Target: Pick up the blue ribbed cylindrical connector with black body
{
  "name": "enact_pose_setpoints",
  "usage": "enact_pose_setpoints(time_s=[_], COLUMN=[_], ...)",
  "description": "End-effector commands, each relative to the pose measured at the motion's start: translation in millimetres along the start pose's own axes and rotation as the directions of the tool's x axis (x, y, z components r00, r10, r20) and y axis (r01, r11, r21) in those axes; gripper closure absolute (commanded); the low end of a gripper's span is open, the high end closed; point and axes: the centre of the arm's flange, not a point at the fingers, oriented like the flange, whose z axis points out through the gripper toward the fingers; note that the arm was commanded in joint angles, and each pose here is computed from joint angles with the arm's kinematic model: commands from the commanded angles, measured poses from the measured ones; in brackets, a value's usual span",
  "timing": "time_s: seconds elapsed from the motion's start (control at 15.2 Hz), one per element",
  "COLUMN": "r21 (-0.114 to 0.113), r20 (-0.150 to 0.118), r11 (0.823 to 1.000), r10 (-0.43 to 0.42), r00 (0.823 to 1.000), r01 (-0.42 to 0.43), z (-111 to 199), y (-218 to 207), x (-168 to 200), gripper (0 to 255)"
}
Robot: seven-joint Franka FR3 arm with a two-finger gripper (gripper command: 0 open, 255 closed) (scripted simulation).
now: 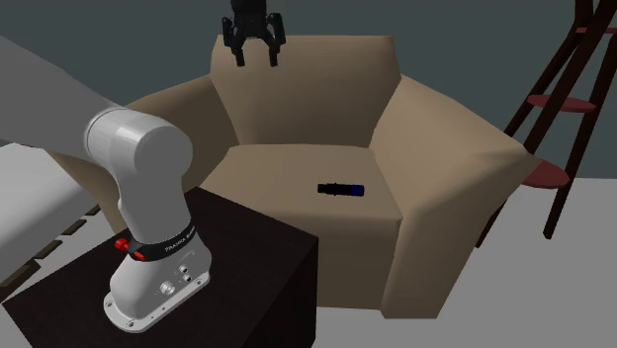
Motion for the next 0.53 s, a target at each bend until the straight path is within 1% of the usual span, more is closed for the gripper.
enact_pose_setpoints(time_s=[0.0, 0.2, 0.33, 0.46], r21=[0.000, 0.010, 0.016, 0.023], r20=[0.000, 0.003, 0.006, 0.008], r11=[1.000, 0.996, 0.988, 0.977], r10=[0.000, 0.092, 0.152, 0.213], r00=[1.000, 0.996, 0.988, 0.977], r01=[0.000, -0.092, -0.153, -0.213], z=[0, 32, 54, 75], y=[0, 6, 11, 17], x=[0, 23, 38, 53], gripper=[0, 0, 0, 0])
